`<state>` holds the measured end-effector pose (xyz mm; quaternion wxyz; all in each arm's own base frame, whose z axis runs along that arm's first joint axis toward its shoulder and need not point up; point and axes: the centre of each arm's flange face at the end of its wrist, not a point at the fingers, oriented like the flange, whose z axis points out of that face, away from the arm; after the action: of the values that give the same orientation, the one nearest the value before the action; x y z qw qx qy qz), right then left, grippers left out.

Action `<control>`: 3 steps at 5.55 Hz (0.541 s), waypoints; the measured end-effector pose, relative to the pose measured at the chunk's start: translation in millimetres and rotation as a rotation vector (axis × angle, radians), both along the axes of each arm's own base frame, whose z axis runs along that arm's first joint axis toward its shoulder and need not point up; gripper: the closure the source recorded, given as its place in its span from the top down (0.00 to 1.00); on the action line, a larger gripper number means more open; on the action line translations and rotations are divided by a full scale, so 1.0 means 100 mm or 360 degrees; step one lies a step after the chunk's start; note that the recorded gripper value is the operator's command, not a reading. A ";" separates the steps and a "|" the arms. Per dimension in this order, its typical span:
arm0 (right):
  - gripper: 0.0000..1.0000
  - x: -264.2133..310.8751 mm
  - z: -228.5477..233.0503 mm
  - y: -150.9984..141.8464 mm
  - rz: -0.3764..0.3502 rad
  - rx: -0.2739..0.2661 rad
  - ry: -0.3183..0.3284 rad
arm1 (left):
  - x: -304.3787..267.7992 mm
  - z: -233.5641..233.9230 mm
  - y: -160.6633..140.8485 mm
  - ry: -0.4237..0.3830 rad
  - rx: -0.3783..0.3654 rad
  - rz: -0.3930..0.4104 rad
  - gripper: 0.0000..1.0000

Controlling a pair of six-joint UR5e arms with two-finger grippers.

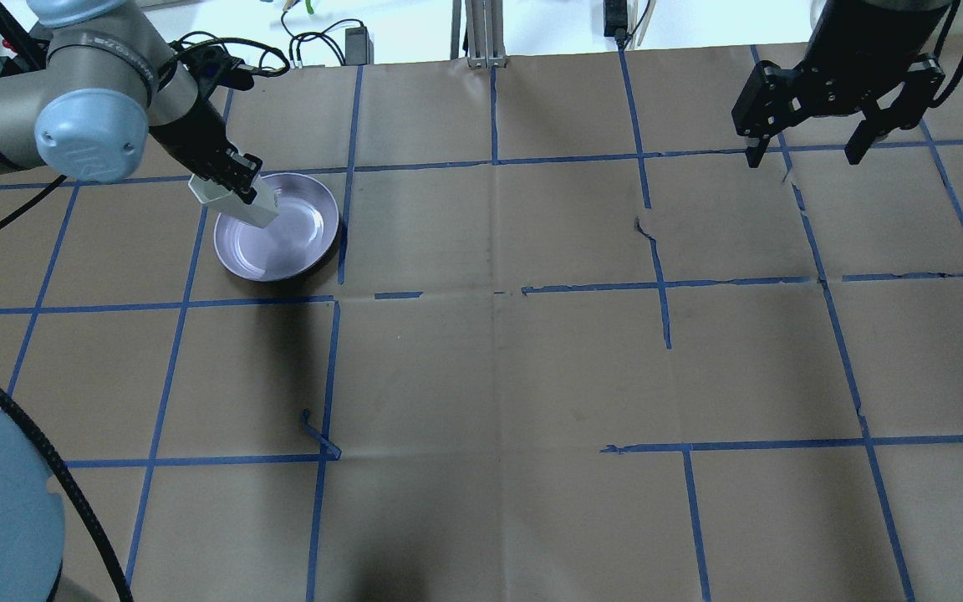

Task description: Flip cup and place on plate

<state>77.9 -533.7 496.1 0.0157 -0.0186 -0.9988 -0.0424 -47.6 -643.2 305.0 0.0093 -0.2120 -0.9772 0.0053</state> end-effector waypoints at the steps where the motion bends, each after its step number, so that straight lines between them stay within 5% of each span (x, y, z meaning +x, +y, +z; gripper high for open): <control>1: 1.00 0.00 0.00 0.00 0.0000 0.0000 0.0000 | -0.11 -0.16 -0.02 -0.0039 0.0036 -0.0038 0.01; 3: 1.00 0.00 0.00 0.00 0.0000 0.0000 0.0000 | -0.13 -0.44 0.00 -0.0090 0.0124 -0.0062 0.07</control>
<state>77.9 -533.7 496.1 0.0158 -0.0186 -0.9988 -0.0424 -60.7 -643.6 260.5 -0.0099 -0.2307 -0.9722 -0.0390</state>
